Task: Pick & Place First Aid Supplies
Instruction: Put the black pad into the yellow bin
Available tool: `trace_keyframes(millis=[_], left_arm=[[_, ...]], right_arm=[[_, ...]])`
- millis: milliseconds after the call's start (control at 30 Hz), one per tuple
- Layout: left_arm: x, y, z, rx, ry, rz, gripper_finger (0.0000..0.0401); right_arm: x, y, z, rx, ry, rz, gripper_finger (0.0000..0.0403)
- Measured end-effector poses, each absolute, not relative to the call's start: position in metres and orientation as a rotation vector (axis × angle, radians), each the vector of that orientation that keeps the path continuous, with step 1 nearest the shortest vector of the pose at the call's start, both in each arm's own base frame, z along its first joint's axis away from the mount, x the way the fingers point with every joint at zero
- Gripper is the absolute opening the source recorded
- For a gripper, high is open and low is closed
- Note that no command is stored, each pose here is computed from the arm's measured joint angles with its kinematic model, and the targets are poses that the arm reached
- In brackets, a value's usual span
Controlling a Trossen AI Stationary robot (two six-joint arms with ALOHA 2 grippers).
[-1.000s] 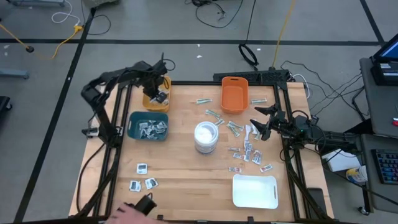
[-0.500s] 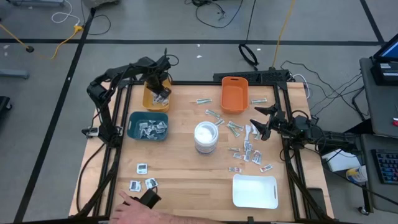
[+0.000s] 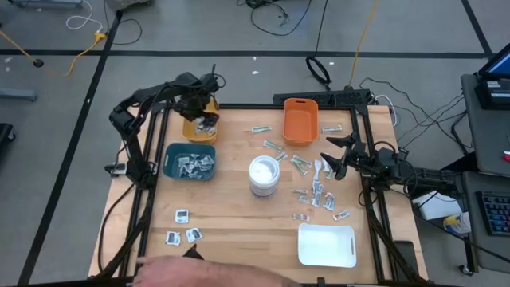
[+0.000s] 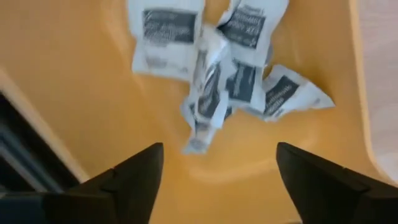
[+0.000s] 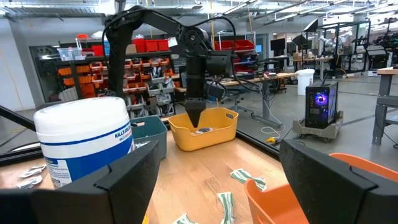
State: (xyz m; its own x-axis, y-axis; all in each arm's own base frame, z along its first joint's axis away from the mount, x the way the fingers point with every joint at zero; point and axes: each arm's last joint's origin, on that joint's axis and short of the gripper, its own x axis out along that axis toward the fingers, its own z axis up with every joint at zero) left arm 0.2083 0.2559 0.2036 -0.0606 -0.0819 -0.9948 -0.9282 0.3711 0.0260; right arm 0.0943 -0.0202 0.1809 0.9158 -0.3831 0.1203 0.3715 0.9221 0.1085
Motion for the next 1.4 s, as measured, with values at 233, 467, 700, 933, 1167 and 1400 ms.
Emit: trace_keyframes(millis=[233, 467, 700, 933, 1167, 1400], left_arm=[[0.211, 0.242, 0.223, -1.021, 1.390, 0.996, 0.0349], [0.222, 0.196, 0.253, -1.006, 1.294, 1.005, 0.0354], [0.221, 0.139, 0.251, -1.077, 1.291, 0.991, 0.0354], [0.222, 0.080, 0.245, -1.105, 1.351, 0.914, 0.0354], [0.217, 0.021, 0.237, -1.097, 1.458, 0.815, 0.0354], [0.206, -0.028, 0.230, -1.063, 1.532, 0.826, 0.0353]], right_arm=[[0.094, -0.020, 0.181, 0.084, -0.141, -0.389, 0.0323], [0.094, -0.020, 0.181, 0.084, -0.141, -0.389, 0.0325], [0.094, -0.020, 0.181, 0.084, -0.140, -0.389, 0.0322], [0.094, -0.020, 0.181, 0.084, -0.141, -0.389, 0.0324], [0.094, -0.020, 0.181, 0.084, -0.140, -0.389, 0.0325], [0.094, -0.020, 0.181, 0.084, -0.140, -0.389, 0.0326]])
